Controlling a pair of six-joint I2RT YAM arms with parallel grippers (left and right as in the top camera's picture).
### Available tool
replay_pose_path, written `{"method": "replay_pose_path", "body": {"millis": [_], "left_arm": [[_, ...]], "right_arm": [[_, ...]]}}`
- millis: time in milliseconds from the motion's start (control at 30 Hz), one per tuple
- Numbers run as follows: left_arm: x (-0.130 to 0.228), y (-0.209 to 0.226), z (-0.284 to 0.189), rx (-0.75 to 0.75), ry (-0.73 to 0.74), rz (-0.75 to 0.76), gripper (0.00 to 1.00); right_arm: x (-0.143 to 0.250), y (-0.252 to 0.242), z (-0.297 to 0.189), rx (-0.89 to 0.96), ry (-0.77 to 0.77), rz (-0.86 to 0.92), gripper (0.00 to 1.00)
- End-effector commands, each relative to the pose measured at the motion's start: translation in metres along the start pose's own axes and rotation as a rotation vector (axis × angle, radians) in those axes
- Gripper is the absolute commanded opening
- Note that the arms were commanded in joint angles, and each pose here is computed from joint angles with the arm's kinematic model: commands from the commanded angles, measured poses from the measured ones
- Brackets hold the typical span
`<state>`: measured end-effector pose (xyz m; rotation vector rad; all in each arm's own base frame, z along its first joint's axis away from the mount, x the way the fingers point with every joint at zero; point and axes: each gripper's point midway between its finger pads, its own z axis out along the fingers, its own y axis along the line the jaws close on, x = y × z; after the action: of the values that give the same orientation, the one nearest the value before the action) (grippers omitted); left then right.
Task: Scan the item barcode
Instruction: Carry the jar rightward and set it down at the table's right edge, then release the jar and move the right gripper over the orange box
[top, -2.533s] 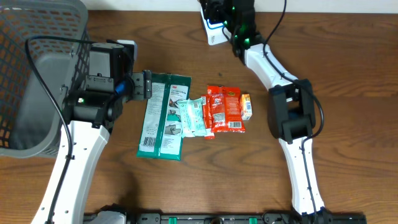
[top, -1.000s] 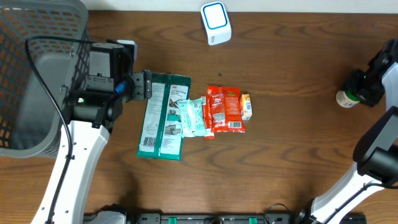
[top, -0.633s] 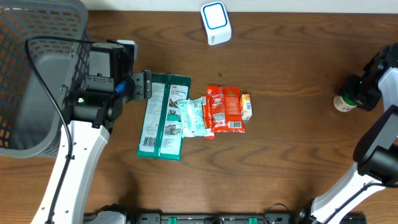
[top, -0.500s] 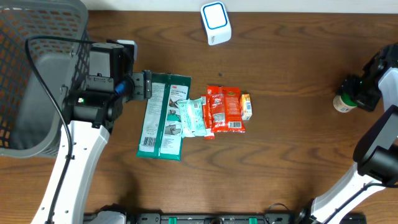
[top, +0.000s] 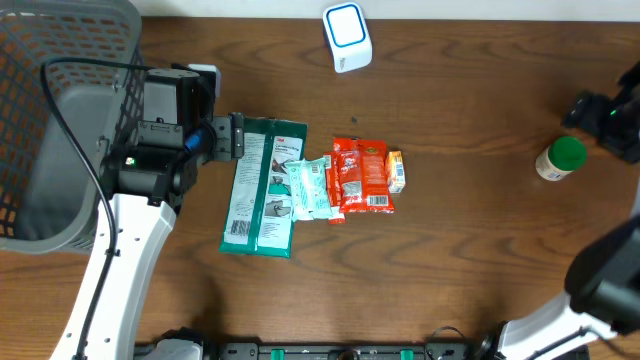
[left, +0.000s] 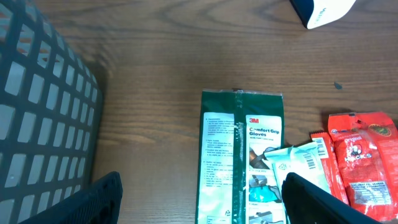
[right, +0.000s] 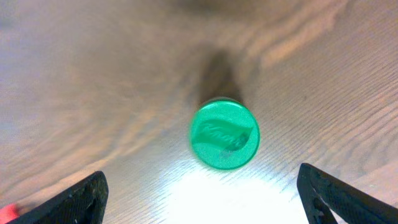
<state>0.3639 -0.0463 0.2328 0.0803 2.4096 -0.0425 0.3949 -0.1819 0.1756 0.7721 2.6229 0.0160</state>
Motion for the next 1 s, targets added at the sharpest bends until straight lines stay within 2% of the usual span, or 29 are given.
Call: {"method": "replay_pose_path", "body": {"millis": [0,333,533,633,700,867,967], "left_arm": [[0.000,0.001,0.001,-0.005,0.004,-0.005,0.83],[0.000,0.001,0.001,-0.006,0.004,-0.005,0.83],[0.000,0.001,0.001,-0.005,0.004,-0.005,0.82],[0.000,0.001,0.001,-0.006,0.004,-0.005,0.82],[0.000,0.001,0.001,-0.005,0.004,-0.005,0.82],[0.000,0.001,0.001,-0.005,0.004,-0.005,0.83],[0.000,0.001,0.001,-0.006,0.004,-0.005,0.83]], "right_arm": [[0.001,0.043,-0.047,-0.096,-0.067,-0.082,0.92],[0.084,0.165,-0.053,-0.281,0.101,-0.360,0.88],[0.149,0.220,-0.041,-0.311,0.195,-0.514,0.82],[0.173,0.236,-0.027,-0.277,0.190,-0.560,0.79],[0.186,0.245,-0.017,-0.259,0.168,-0.608,0.70],[0.226,0.268,0.011,-0.279,0.131,-0.714,0.09],[0.242,0.276,0.024,-0.308,0.110,-0.745,0.06]]}}
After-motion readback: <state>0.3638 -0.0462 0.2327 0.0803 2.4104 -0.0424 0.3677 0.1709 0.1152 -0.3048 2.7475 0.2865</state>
